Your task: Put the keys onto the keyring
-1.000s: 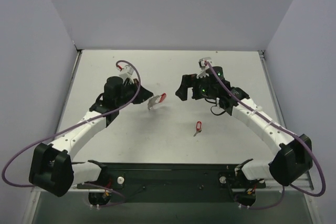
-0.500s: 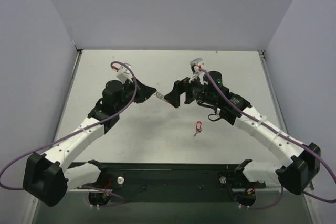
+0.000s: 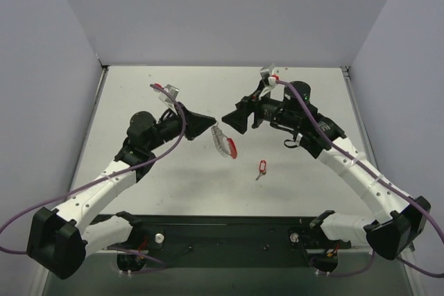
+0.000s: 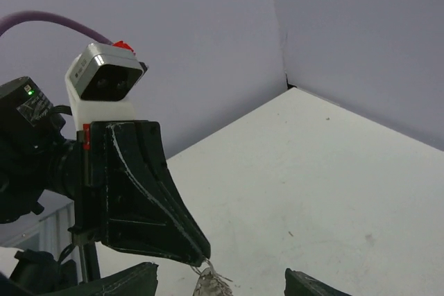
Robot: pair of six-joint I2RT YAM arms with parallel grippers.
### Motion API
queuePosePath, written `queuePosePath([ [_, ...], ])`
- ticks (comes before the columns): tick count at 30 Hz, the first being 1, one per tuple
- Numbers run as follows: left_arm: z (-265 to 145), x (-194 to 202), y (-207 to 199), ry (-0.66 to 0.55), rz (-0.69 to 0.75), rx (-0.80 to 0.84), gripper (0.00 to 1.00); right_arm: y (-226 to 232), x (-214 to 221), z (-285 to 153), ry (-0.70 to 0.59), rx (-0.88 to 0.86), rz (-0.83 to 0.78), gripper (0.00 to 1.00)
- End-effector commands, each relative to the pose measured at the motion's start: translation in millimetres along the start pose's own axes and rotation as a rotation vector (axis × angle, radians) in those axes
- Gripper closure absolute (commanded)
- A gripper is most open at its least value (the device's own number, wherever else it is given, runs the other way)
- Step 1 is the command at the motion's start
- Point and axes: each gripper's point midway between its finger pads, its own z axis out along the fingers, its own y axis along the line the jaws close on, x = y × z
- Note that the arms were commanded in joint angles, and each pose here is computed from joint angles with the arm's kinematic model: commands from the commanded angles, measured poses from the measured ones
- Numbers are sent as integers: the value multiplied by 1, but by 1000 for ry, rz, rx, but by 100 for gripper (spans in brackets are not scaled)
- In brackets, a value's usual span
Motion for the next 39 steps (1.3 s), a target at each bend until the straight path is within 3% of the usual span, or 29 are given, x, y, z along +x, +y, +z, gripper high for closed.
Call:
queuePosePath([
  [1,-15,-24,-48,-83,151,184,100,26,-35,-19,-81,-181,-6,30],
  [11,-26,-36,-71,-126,181,255,100,68,-31,-27,-10,-399,-19,41],
  [22,-32,-41,-93,-160,166,367,100,63,-20,-12,27,-385,4,54],
  [31,-33,-38,-104,-134,160,448,100,61,-24,-9,10,-365,6,57],
  [39,-31,-38,-102,-139,152,440,100,72,-27,-16,13,-395,-4,64],
])
